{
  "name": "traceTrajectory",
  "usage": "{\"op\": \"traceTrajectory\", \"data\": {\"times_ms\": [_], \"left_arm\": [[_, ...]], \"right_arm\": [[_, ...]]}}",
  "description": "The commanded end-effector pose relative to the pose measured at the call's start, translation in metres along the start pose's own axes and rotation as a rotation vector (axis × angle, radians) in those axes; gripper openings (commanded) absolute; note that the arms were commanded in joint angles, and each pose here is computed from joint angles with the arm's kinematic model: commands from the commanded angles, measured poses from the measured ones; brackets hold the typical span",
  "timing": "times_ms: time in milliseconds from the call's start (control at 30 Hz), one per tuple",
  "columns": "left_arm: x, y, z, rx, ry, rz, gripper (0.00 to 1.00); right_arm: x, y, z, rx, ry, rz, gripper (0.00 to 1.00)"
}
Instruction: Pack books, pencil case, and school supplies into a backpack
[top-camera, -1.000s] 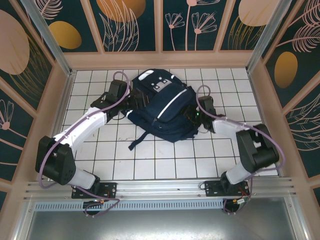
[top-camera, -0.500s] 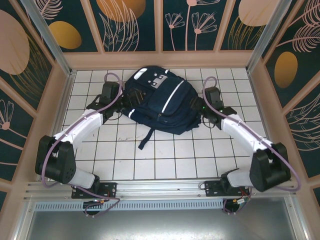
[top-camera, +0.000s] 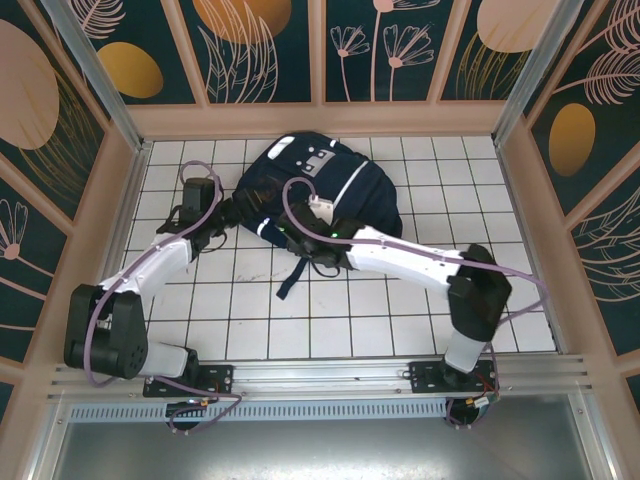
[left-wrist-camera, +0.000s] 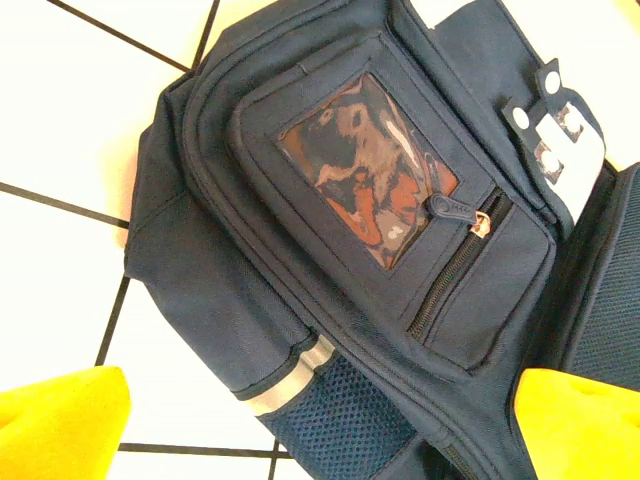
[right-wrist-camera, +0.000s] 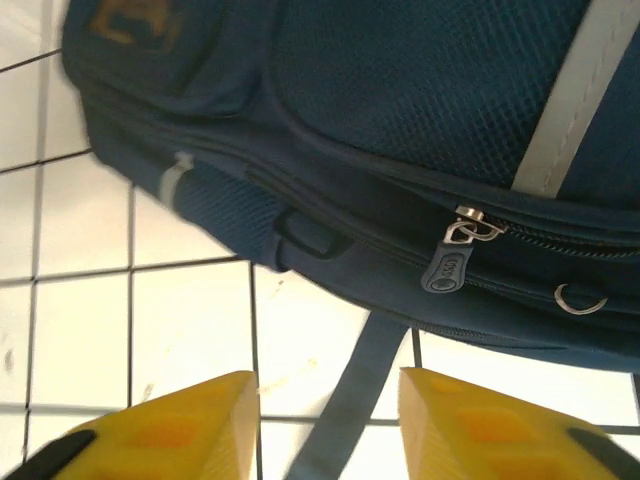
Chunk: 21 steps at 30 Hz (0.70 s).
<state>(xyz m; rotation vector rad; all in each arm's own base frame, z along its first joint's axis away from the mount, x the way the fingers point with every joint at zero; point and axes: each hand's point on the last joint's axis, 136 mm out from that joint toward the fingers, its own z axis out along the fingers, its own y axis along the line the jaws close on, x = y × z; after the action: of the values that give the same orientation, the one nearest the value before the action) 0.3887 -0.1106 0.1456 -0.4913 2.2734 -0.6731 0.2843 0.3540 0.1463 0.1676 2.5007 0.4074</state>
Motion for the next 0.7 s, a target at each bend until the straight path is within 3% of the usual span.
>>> {"op": "traceTrajectory", "data": {"times_ms": [0,533,667], "left_arm": [[-0.005,-0.005,-0.008,0.034,-0.041,-0.013,0.98],[0.008,-0.008,-0.007,0.085,0.003,-0.028,0.99],[0.012,-0.010,-0.005,0.099,0.018,-0.034,0.99]], "right_arm": [[-0.010,-0.021,0.009,0.134,-0.058,0.112,0.38],[-0.023,-0.044,0.047,0.265,-0.081,0.088,0.36],[-0.023,-0.052,0.053,0.309,-0.085,0.074,0.24]]}}
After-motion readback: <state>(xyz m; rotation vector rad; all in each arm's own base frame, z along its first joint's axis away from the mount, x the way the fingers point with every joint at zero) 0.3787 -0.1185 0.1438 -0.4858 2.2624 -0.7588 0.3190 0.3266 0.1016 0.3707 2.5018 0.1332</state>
